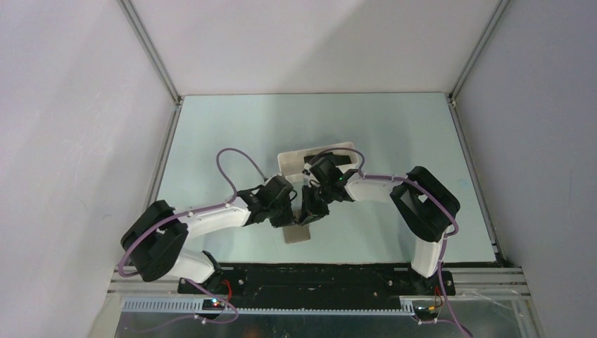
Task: Put the credit cards into the card holder
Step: Close the card holder at the center of the board.
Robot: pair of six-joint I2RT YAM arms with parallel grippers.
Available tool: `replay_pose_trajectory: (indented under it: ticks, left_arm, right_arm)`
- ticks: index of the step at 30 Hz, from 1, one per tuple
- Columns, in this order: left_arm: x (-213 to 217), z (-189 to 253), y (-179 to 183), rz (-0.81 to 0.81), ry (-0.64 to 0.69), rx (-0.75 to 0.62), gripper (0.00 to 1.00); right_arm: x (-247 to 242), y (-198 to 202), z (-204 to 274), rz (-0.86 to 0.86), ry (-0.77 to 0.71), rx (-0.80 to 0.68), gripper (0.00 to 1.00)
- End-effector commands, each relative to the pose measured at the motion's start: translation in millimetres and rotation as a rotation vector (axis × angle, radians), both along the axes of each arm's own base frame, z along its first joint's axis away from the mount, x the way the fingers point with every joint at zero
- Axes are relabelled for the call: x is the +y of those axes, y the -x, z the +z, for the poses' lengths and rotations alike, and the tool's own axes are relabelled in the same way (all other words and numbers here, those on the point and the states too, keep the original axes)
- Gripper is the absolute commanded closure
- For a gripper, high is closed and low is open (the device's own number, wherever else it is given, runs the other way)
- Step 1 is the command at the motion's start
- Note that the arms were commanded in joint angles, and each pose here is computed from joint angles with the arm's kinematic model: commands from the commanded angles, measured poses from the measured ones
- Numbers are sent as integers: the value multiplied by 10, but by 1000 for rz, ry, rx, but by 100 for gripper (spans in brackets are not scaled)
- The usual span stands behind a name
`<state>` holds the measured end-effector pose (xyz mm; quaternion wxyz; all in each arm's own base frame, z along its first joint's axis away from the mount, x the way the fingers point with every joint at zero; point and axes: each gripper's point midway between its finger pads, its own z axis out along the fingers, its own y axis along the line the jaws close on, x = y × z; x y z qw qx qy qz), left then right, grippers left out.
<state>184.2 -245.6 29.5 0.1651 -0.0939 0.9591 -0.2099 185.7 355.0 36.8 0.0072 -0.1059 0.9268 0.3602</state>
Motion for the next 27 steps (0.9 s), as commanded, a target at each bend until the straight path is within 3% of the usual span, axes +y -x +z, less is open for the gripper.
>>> replay_pose_trajectory:
  ticks: [1, 27]
  left_arm:
    - [1, -2, -35, -31, -52, -23, 100]
    - [95, -38, 0, -32, -154, 0, 100]
  right_arm:
    - [69, -40, 191, 2, -53, -46, 84]
    - [36, -45, -187, -20, 25, -3, 84]
